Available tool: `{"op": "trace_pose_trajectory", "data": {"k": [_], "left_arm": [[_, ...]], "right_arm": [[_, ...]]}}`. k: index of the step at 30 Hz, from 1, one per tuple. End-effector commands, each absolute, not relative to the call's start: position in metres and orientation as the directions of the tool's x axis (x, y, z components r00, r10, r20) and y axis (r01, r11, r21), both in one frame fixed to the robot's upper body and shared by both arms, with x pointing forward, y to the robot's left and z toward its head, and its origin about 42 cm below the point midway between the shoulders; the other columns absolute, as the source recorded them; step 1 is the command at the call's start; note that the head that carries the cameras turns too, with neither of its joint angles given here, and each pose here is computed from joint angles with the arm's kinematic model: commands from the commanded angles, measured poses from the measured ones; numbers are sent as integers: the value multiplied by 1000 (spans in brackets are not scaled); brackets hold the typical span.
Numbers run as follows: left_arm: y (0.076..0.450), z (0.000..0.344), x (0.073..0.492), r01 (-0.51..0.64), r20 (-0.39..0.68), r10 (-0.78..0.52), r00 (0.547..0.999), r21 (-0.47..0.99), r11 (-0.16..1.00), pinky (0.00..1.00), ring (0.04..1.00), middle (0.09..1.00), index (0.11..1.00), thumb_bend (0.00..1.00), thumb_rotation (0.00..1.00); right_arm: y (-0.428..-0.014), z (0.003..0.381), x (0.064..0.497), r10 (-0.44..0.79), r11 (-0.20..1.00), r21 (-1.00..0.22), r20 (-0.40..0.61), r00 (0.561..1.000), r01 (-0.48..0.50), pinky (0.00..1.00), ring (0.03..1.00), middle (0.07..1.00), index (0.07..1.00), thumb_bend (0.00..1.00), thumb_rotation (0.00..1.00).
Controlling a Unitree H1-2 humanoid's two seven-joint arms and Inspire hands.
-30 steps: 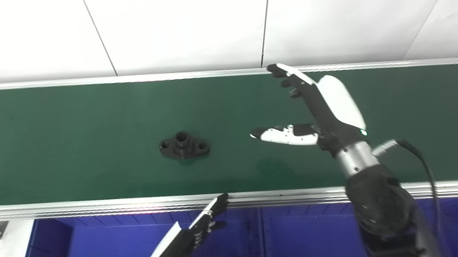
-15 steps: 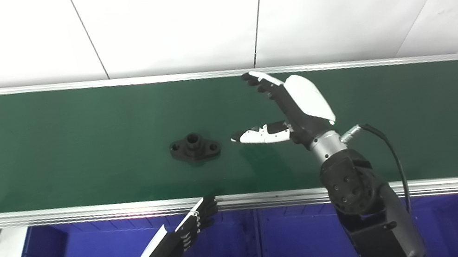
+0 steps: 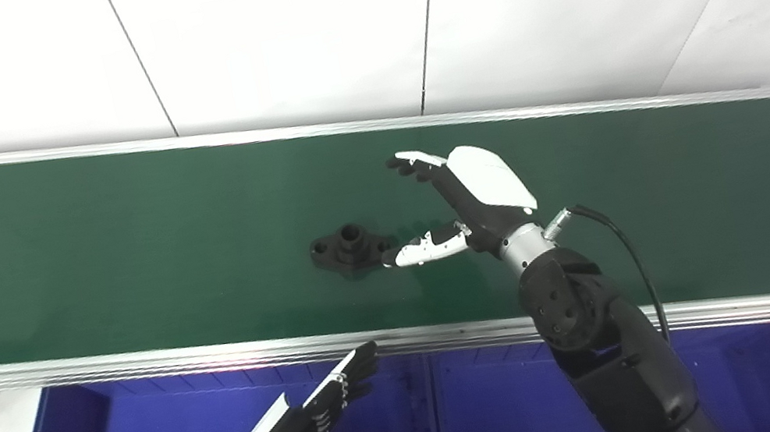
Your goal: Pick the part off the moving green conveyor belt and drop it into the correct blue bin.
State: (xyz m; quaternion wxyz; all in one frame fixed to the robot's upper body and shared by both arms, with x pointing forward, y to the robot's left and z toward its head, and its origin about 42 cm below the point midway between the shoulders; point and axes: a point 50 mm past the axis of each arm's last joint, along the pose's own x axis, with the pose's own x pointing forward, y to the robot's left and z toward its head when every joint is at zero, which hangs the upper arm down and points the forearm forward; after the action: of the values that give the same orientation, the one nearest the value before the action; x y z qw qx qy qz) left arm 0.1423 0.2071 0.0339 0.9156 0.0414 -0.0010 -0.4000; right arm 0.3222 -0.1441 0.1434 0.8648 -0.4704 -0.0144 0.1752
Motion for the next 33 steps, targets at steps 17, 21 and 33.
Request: {"op": "trace_pose_trajectory", "data": {"k": [17,21,33], "left_arm": [[204,42,144,726,31,-731,682,95,681,947,980,992,981,818,679],[203,43,145,724,32,-730,683,100,682,941,979,991,986,818,686],[201,46,144,724,41,-730,682,103,682,962,996,998,995,812,701]], "right_arm": [[-140,129,330,334,417,-849,-189,923,-325,777,812,822,833,810,253],[-142,123,329,329,413,-850,-197,924,-328,772,807,814,824,796,232],[-155,110,319,331,365,-875,-197,923,-318,371,423,491,532,535,0]]}}
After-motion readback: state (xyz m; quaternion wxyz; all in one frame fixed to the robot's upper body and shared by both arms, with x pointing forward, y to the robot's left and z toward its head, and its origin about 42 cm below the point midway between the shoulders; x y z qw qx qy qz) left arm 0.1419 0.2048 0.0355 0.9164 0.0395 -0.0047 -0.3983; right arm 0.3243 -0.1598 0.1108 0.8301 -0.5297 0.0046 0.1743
